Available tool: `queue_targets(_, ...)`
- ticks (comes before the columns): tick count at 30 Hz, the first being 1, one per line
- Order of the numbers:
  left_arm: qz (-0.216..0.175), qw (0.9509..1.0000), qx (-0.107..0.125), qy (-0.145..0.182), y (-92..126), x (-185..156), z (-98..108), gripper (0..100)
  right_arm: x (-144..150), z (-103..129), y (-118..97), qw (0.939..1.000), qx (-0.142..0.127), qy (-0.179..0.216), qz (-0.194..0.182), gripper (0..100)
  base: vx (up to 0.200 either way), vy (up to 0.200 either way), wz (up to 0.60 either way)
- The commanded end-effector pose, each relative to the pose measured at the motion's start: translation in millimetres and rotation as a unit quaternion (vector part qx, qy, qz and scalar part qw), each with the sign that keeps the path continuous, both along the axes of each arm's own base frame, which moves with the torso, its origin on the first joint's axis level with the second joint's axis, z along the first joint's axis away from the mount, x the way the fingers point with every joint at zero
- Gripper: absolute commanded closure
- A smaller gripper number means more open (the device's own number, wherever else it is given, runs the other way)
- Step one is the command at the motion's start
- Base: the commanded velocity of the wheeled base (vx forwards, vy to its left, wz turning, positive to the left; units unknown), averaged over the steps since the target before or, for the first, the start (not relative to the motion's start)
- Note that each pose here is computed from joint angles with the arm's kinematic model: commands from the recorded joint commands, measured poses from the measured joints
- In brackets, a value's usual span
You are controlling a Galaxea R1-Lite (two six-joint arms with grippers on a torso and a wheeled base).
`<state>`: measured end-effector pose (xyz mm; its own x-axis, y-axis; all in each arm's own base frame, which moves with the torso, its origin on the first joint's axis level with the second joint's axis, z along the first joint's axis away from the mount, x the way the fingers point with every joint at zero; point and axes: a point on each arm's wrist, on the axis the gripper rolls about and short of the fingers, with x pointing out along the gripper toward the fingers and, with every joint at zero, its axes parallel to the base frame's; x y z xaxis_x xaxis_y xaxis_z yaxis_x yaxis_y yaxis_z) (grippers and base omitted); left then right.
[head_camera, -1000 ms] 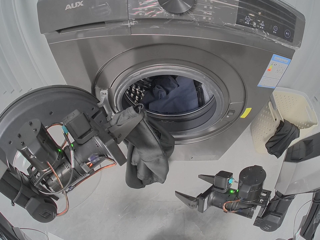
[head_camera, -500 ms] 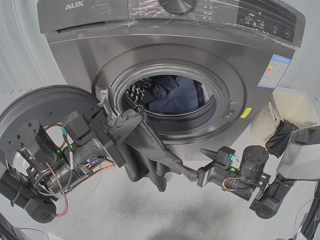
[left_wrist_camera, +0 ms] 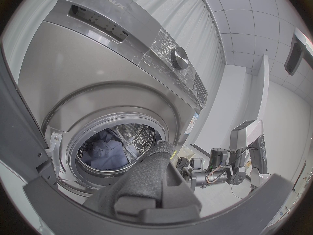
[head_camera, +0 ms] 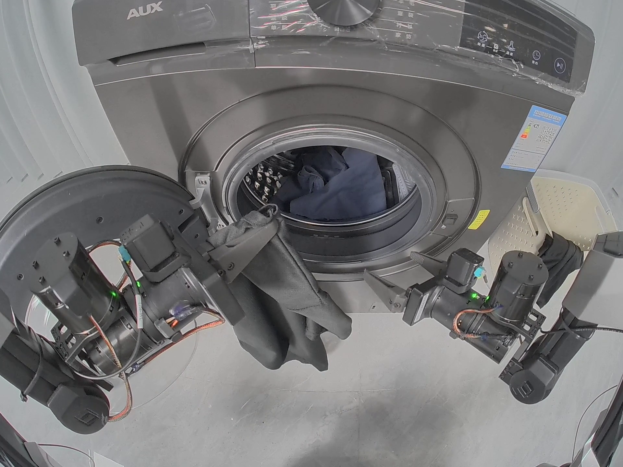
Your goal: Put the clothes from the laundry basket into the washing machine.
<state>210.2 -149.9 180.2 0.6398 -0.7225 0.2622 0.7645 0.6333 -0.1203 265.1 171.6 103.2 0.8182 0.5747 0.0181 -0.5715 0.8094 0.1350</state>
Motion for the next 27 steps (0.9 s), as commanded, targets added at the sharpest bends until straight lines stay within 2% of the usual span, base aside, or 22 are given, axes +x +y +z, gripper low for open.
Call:
queue_targets(1,-0.002,1.0,0.0,-0.001,0,-1,0,100,9,5,6,0.9999,0.008,-0.008,0.0,0,0.0,0.0,0.0)
queue_targets(2,-0.002,1.0,0.0,-0.001,0,-1,0,100,9,4,7,0.9999,0.008,-0.007,0.001,0,0.0,0.0,0.0)
queue_targets(3,-0.005,1.0,-0.001,0.0,-1,-2,0,100,10,-8,18,0.9999,-0.001,0.006,0.011,0,0.0,0.0,0.0)
queue_targets(6,-0.012,0.9999,-0.001,-0.004,-2,-3,2,100,6,-16,31,0.9996,-0.004,0.011,0.027,0,0.0,0.0,0.0)
queue_targets(7,-0.02,0.9997,-0.007,-0.012,0,-6,7,100,0,-21,42,0.9988,-0.008,0.017,0.045,0,0.0,0.0,0.0)
queue_targets(8,-0.021,0.9997,-0.007,-0.012,0,-6,7,100,0,-22,42,0.9987,-0.009,0.017,0.047,0,0.0,0.0,0.0)
queue_targets(10,-0.032,0.9992,-0.025,-0.006,0,-8,12,100,-11,-26,56,0.9973,-0.012,0.023,0.069,0,0.0,0.0,0.0)
queue_targets(15,-0.038,0.9987,-0.034,-0.005,0,-11,16,100,-34,-28,76,0.9939,-0.013,0.03,0.105,0,0.0,0.0,0.0)
queue_targets(20,-0.034,0.9988,-0.034,-0.004,-2,-9,15,100,-57,-28,89,0.9897,-0.015,0.036,0.138,0,0.0,0.0,0.0)
queue_targets(27,-0.034,0.9989,-0.032,-0.002,-1,-9,14,100,-67,-30,94,0.9872,-0.017,0.039,0.154,0,0.0,0.0,0.0)
